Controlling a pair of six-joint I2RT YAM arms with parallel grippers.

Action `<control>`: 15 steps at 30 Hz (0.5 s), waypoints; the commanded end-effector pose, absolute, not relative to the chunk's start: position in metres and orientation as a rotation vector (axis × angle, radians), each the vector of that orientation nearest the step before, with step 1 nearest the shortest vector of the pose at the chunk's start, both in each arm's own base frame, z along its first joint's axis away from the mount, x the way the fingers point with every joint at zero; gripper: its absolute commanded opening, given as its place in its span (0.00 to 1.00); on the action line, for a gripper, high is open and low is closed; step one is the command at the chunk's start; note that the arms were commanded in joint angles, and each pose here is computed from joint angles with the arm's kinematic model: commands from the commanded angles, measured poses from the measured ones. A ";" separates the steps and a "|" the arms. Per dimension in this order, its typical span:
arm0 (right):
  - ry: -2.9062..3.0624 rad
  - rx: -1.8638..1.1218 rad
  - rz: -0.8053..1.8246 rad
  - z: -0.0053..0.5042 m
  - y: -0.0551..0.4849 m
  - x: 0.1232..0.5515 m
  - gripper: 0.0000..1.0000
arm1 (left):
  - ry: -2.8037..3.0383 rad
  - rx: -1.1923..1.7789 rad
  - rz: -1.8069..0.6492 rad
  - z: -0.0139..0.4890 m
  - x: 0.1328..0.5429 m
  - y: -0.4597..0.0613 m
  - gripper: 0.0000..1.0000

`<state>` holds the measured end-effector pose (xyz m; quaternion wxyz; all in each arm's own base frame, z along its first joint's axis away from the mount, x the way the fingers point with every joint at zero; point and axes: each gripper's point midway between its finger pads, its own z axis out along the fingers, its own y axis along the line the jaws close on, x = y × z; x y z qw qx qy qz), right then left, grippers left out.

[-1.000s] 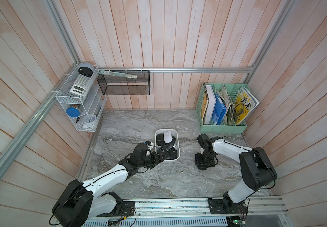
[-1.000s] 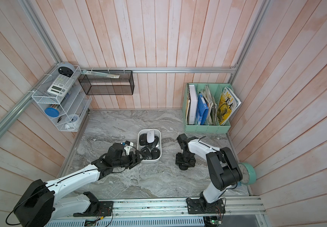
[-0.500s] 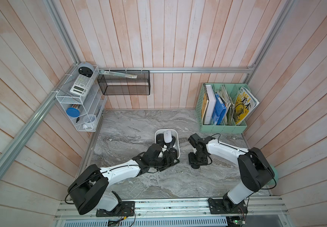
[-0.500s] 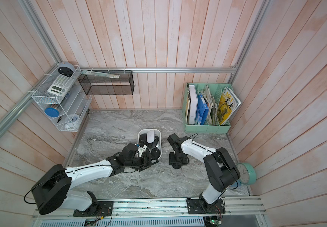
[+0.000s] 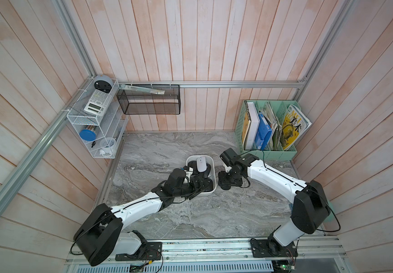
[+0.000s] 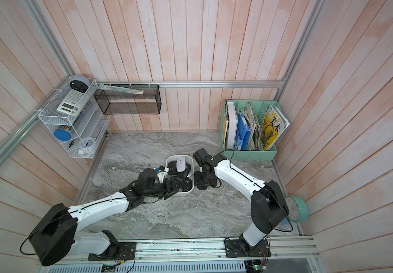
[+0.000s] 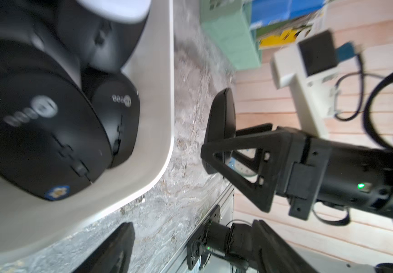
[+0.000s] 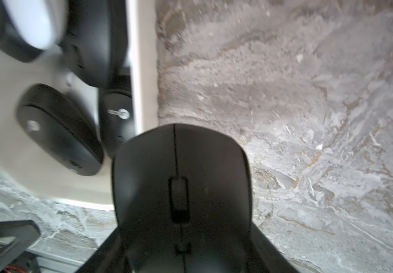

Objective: Put the mouse in the storage box
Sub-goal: Pick up the mouse from the center of the board.

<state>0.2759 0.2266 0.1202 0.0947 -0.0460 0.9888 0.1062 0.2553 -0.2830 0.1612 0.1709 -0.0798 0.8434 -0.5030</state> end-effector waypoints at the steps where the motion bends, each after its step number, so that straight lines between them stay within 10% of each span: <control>1: 2.949 -0.234 0.279 0.118 0.244 0.280 0.59 | 2.435 -0.293 -1.275 0.152 0.257 -0.237 0.84; 15: 2.975 -0.445 0.271 0.091 0.305 0.303 0.60 | 2.384 -0.559 -1.223 0.142 0.258 -0.163 0.84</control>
